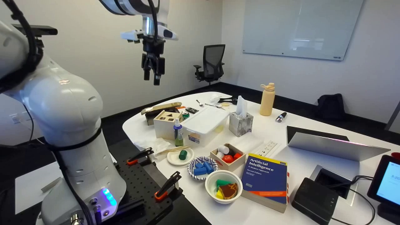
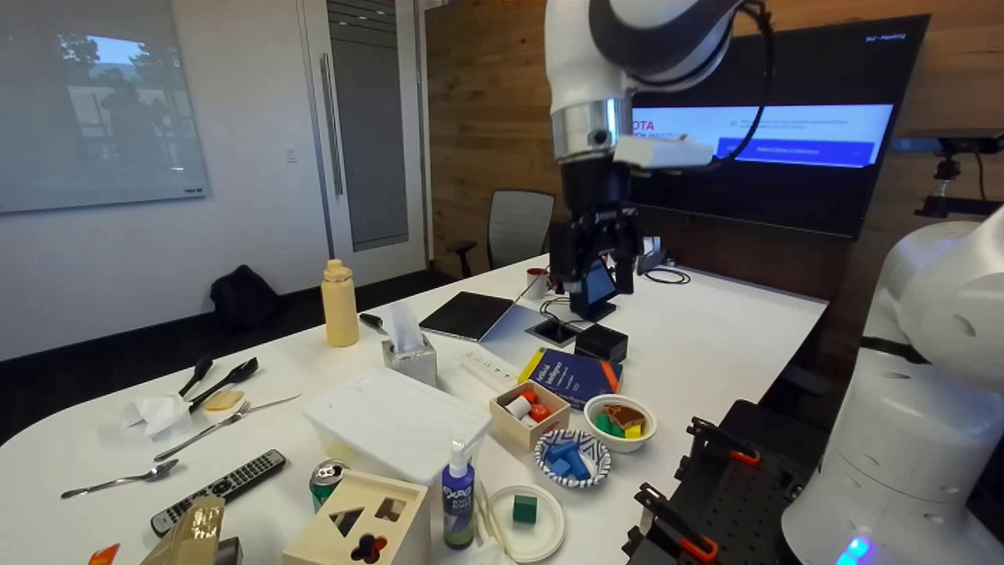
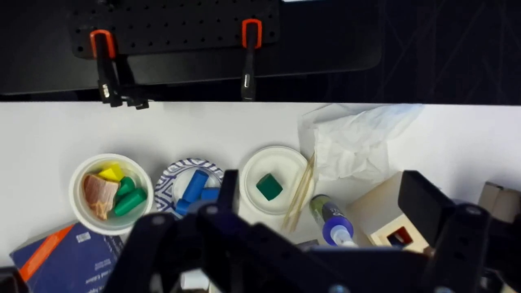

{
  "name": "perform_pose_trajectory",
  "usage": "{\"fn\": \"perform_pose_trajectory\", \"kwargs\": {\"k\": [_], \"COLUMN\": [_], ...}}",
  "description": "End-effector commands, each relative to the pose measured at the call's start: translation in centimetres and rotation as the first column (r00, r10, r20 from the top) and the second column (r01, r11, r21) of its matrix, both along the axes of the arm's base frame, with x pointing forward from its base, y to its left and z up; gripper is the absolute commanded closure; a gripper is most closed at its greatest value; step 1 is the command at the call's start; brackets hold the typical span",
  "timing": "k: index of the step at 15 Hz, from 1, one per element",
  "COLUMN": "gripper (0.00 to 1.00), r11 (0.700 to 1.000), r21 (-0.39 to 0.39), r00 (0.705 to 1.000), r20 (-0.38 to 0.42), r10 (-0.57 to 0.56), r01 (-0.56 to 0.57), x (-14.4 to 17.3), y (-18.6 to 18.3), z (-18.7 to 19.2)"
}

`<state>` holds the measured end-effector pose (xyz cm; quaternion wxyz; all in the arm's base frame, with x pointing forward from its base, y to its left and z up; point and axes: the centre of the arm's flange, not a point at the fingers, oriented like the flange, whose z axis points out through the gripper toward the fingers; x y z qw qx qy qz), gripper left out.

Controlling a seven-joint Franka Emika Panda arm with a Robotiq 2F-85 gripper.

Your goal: Use the chopstick to stir in the white bowl

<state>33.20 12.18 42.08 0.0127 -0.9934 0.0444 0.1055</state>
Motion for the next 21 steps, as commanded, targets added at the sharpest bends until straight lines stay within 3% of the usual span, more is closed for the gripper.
{"fn": "perform_pose_trajectory", "kwargs": {"k": [1, 5, 9, 14, 21], "gripper": [0.0, 0.0, 0.0, 0.0, 0.0], "r11": [0.981, 0.913, 0.851, 0.827, 0.798], "r21": [0.017, 0.066, 0.075, 0.049, 0.077], "r00": [0.98, 0.914, 0.853, 0.828, 0.801], "r20": [-0.044, 0.013, 0.01, -0.037, -0.023], "r10": [-0.194, -0.405, -0.521, -0.559, -0.598], "r01": [0.195, 0.403, 0.519, 0.561, 0.598], "x": [2.3, 3.8, 4.1, 3.5, 6.6], "y": [1.7, 1.4, 0.8, 0.9, 1.0], "z": [-9.6, -19.3, -27.2, -37.2, -42.2]}}
